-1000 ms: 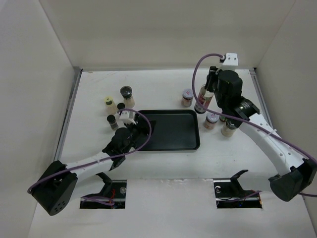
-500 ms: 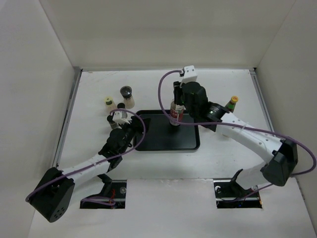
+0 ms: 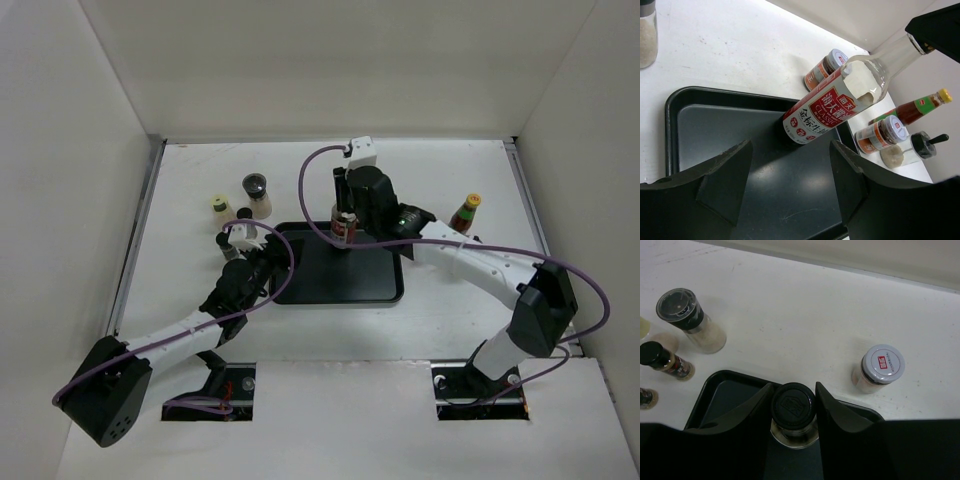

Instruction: Organize the condiment bottles

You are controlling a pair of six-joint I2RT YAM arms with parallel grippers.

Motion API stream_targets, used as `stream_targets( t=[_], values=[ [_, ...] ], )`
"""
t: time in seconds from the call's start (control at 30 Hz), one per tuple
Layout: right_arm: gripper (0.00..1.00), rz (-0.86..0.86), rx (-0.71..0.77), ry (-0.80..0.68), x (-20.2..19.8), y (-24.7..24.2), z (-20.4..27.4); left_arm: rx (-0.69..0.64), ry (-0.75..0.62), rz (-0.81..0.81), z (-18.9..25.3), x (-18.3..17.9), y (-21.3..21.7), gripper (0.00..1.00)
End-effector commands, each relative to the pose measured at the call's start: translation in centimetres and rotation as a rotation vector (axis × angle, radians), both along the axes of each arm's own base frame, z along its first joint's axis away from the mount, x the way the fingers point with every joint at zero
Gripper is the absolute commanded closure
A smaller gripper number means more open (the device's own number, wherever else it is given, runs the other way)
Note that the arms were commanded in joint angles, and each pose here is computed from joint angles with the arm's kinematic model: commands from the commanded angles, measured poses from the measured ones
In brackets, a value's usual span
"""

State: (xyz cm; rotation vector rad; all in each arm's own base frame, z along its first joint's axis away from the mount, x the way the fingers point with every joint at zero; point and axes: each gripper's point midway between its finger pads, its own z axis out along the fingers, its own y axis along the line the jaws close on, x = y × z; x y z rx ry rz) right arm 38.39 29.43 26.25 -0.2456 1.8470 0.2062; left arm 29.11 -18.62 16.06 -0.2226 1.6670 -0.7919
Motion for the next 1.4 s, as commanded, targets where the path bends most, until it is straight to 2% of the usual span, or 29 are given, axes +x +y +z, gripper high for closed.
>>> stream_targets(
  t=[0.0, 0.1, 0.17, 0.3, 0.47, 0.53, 0.6, 0.73, 0.77, 0.8, 0.87, 1.0, 1.07, 1.13, 1.23, 1.37],
  values=[
    [0.88, 0.004, 0.223, -0.187, 1.0, 1.8, 8.7, -0.047, -0.046, -0.009, 1.5, 0.0, -0.1, 0.38],
    [0.85, 0.006, 0.210, -0.171, 0.9, 2.0, 7.7, -0.041, -0.048, -0.012, 1.5, 0.0, -0.3, 0.38],
    [0.76, 0.004, 0.212, -0.157, 0.9, 2.0, 6.9, -0.042, -0.039, -0.013, 1.3, 0.1, -0.3, 0.37],
    [0.53, -0.009, 0.222, -0.148, 0.4, 1.5, 6.3, -0.040, -0.047, -0.017, 1.5, 0.0, -0.4, 0.37],
    [0.36, -0.007, 0.266, -0.187, -0.9, 0.1, 8.9, -0.046, -0.048, -0.016, 1.6, 0.0, -0.4, 0.37],
    [0.32, -0.011, 0.293, -0.211, -1.7, -1.3, 10.4, -0.040, -0.044, -0.015, 1.4, 0.0, -0.4, 0.37],
    [0.35, -0.049, 0.303, -0.229, -1.9, -3.8, 11.1, -0.044, -0.039, -0.019, 1.3, 0.1, -0.5, 0.37],
    [0.77, -0.250, 0.293, -0.210, -1.7, -12.0, 9.2, -0.051, -0.059, -0.023, 2.0, -0.2, -0.6, 0.37],
    [0.81, -0.329, 0.285, -0.198, -1.6, -14.5, 8.3, -0.053, -0.057, -0.023, 2.0, -0.3, -0.6, 0.37],
    [0.82, -0.406, 0.261, -0.184, -1.4, -17.0, 7.3, -0.057, -0.058, -0.023, 2.1, -0.3, -0.5, 0.37],
    [0.78, -0.528, 0.203, -0.152, -1.4, -20.6, 5.4, -0.061, -0.062, -0.032, 2.3, -0.5, -0.7, 0.37],
    [0.42, -0.725, 0.100, -0.094, -1.2, -26.3, 2.4, -0.056, -0.053, -0.039, 1.9, -0.5, -1.0, 0.37],
    [0.38, -0.750, 0.092, -0.082, -1.0, -27.1, 1.6, -0.060, -0.054, -0.044, 2.0, -0.6, -1.2, 0.37],
    [0.38, -0.680, 0.113, -0.064, 0.0, -25.8, 0.9, -0.058, -0.055, -0.041, 2.0, -0.6, -1.2, 0.37],
    [0.36, -0.480, 0.174, -0.026, 2.2, -21.4, -0.1, -0.057, -0.049, -0.041, 1.8, -0.5, -1.1, 0.37],
    [0.29, -0.275, 0.252, 0.031, 5.1, -15.9, -2.0, -0.050, -0.047, -0.033, 1.7, -0.4, -1.0, 0.36]
  ],
)
